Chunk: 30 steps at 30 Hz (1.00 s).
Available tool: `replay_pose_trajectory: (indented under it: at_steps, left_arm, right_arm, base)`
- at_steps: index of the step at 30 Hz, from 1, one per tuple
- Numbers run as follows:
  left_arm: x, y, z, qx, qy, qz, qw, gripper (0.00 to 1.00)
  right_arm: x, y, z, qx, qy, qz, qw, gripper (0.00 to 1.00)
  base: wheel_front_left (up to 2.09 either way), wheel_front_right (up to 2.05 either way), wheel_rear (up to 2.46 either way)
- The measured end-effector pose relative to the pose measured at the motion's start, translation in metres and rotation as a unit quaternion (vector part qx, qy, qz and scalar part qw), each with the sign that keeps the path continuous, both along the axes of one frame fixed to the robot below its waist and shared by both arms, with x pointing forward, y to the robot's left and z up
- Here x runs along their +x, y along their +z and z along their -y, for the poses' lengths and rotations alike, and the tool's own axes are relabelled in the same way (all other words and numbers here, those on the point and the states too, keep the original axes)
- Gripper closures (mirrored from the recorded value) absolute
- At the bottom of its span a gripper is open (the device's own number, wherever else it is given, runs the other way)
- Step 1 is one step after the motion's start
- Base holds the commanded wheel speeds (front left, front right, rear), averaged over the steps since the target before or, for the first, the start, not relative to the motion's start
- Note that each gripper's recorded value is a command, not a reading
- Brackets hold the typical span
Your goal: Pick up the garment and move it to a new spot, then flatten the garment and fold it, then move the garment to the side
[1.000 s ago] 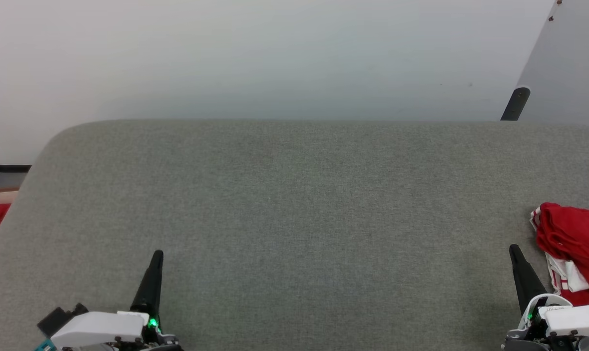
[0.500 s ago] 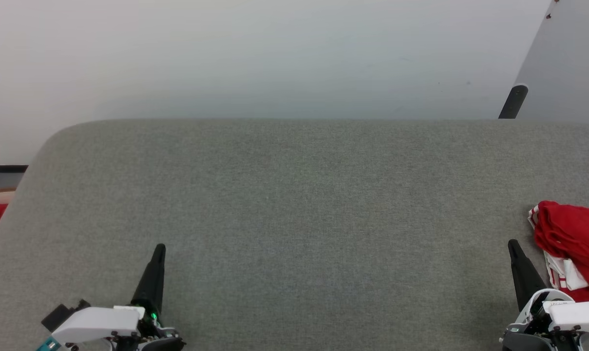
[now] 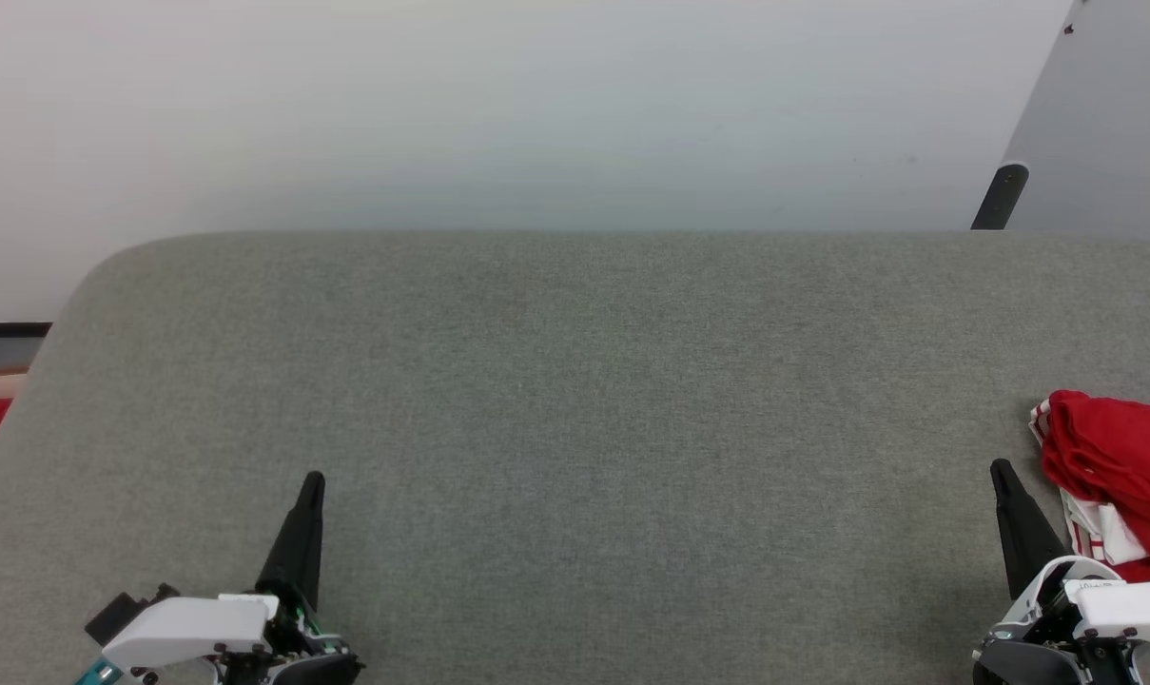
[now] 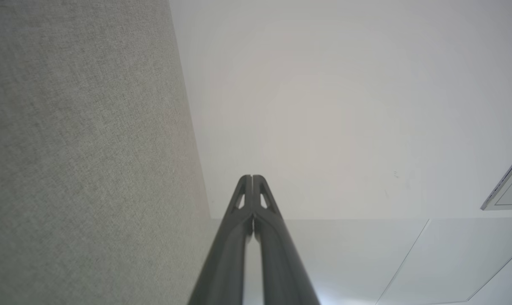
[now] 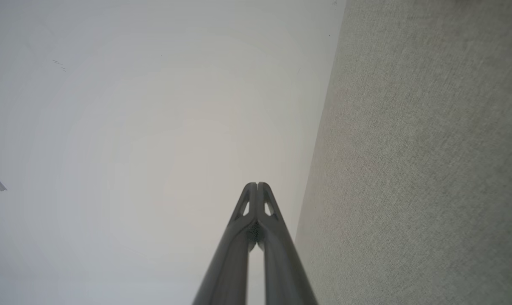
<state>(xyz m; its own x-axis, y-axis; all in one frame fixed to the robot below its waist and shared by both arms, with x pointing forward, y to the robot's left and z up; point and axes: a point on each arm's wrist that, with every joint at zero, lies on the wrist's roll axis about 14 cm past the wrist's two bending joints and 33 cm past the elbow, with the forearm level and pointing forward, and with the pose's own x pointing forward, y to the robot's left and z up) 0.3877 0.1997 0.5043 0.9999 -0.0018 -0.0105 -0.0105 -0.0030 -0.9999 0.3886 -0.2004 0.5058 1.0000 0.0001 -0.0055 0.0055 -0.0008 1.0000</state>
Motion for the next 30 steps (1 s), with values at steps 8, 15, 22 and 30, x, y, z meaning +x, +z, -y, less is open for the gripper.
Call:
replay_pose_trajectory:
  at_steps: [8,15,22,30]
  left_arm:
    - [0.0000,0.0000,-0.0001,0.000,0.000,0.000,1.000,1.00]
    - [0.0000,0.0000,-0.0001,-0.001,0.001,0.000,1.000,1.00]
    - [0.0000,-0.0001,0.0000,-0.001,0.000,0.000,1.000,1.00]
    - [0.0000,-0.0001,-0.0001,-0.001,0.000,0.000,1.000,1.00]
  right_arm:
    - [0.0000,0.0000,-0.0001,0.000,0.000,0.000,1.000,1.00]
    - [0.0000,0.0000,-0.0001,0.000,0.000,0.000,1.000,1.00]
    - [0.0000,0.0000,-0.0001,0.000,0.000,0.000,1.000,1.00]
    - [0.0000,0.0000,-0.0001,0.000,0.000,0.000,1.000,1.00]
  base:
    - [0.00,0.00,0.00]
    - [0.00,0.00,0.00]
    - [0.00,0.00,0.00]
    - [0.00,0.00,0.00]
